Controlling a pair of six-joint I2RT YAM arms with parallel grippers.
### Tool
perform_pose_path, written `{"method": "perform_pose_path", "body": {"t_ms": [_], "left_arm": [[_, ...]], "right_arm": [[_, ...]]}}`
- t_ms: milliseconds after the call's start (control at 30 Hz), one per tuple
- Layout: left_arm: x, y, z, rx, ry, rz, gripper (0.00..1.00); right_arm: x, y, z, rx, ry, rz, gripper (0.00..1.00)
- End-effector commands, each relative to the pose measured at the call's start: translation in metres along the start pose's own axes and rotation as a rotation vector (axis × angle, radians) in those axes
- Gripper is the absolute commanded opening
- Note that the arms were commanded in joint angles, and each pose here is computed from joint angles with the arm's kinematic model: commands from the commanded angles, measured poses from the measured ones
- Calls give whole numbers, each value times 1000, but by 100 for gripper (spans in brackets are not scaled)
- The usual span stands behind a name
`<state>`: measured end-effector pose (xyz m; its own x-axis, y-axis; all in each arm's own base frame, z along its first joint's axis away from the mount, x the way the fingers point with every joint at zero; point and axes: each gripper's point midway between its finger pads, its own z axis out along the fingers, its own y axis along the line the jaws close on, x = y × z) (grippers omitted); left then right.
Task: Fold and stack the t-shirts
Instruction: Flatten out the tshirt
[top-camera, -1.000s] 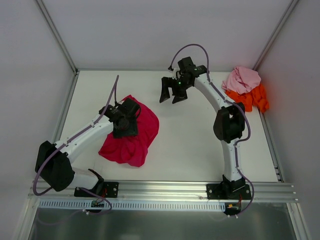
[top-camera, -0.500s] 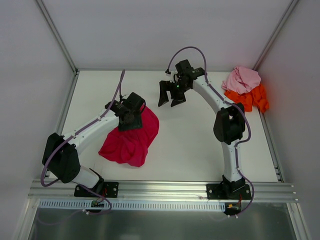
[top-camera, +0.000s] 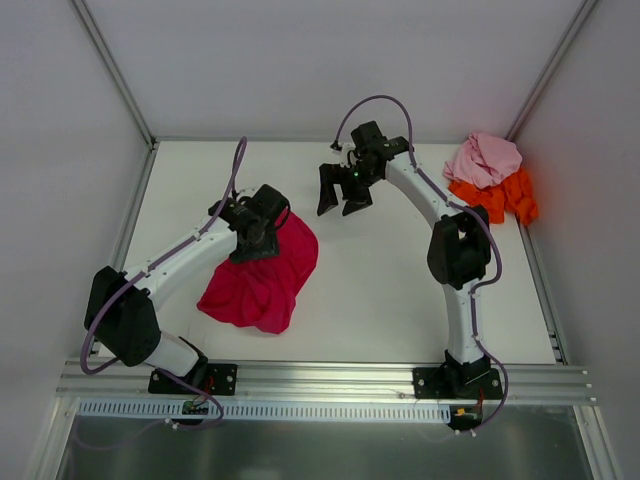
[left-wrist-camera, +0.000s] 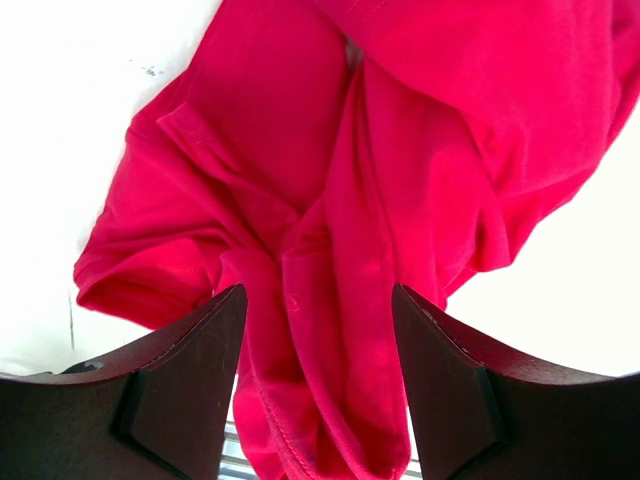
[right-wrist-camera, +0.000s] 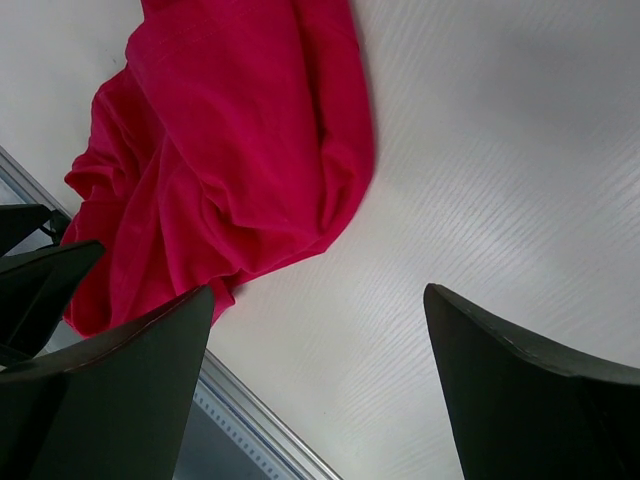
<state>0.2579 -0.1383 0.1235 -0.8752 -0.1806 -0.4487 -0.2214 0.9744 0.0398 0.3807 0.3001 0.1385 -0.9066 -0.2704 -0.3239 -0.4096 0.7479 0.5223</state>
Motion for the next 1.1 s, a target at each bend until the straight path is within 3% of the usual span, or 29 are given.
{"method": "perform_pose_path", "body": {"t_ms": [0,433,533,633,667,700,733,933,1067], "left_arm": [[0,8,-2,-44,6,-29,61],[15,2,18,-33,54,-16,56],[14,3,18,-34,49,-15,50],[14,1,20,-32,51,-9,35],[14,0,21,-31,53,-8,28],[13,0,21,-31,53,-8,11],[13,0,21,-30,52,-8,3],[-9,17,-5,-76,-42,-53,0],[-53,34,-60,-71,-225,-132,0]], "right_arm": [[-7,20,-26,-23,-58,-52,92],[-4,19,-28,-16,-55,-58,92],[-4,19,-28,-15,-57,-58,92],[-3,19,-28,-13,-54,-57,92],[-3,19,-28,-14,-53,-54,92],[-3,18,-28,-13,-53,-57,92],[-3,18,-28,-13,-53,-57,92],[-7,20,-21,-29,-28,-21,92],[-25,35,-20,-86,-38,-24,92]]}}
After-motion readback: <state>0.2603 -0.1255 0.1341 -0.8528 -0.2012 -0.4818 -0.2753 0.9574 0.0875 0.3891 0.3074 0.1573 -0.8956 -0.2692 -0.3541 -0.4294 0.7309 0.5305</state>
